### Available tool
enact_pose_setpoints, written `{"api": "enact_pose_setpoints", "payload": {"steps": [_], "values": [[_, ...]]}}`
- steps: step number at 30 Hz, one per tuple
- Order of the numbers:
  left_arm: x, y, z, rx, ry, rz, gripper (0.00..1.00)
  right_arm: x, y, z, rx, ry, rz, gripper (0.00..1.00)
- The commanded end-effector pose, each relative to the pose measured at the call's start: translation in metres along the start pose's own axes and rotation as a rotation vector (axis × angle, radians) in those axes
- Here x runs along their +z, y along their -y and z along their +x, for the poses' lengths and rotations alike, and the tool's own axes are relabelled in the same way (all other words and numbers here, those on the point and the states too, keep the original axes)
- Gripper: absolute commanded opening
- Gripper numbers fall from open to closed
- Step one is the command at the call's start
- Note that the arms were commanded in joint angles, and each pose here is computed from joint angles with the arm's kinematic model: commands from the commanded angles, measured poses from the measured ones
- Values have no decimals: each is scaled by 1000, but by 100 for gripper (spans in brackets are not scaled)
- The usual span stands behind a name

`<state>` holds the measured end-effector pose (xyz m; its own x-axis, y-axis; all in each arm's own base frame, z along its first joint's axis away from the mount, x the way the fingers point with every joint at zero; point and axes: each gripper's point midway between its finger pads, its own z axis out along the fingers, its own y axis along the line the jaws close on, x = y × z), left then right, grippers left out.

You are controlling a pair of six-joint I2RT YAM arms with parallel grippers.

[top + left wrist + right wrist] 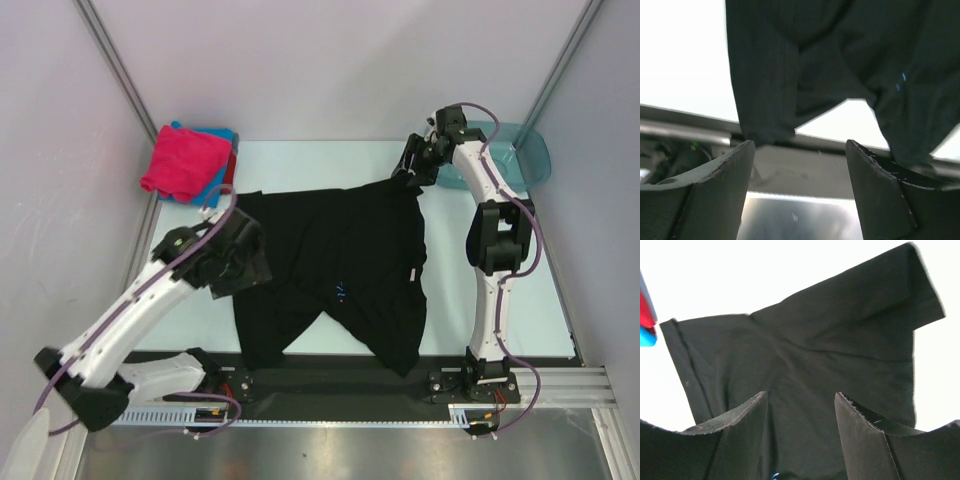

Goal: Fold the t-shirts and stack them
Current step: Flatten the tshirt out

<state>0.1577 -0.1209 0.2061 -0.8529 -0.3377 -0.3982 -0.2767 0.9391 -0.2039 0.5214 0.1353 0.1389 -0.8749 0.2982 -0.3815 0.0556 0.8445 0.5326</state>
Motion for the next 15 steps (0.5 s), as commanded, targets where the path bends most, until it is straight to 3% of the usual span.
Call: {"api": "enact_pose_setpoints", "payload": {"steps": [1, 7, 15], "values": [[26, 27, -40, 85, 96, -50, 80, 3, 15, -17, -17, 28, 25, 62], [64, 75, -106, 154, 160, -75, 87, 8, 29, -33, -15, 45, 34, 63], [110, 56, -180, -9, 231, -69, 91, 25, 52, -30, 22, 23, 67, 62]]}}
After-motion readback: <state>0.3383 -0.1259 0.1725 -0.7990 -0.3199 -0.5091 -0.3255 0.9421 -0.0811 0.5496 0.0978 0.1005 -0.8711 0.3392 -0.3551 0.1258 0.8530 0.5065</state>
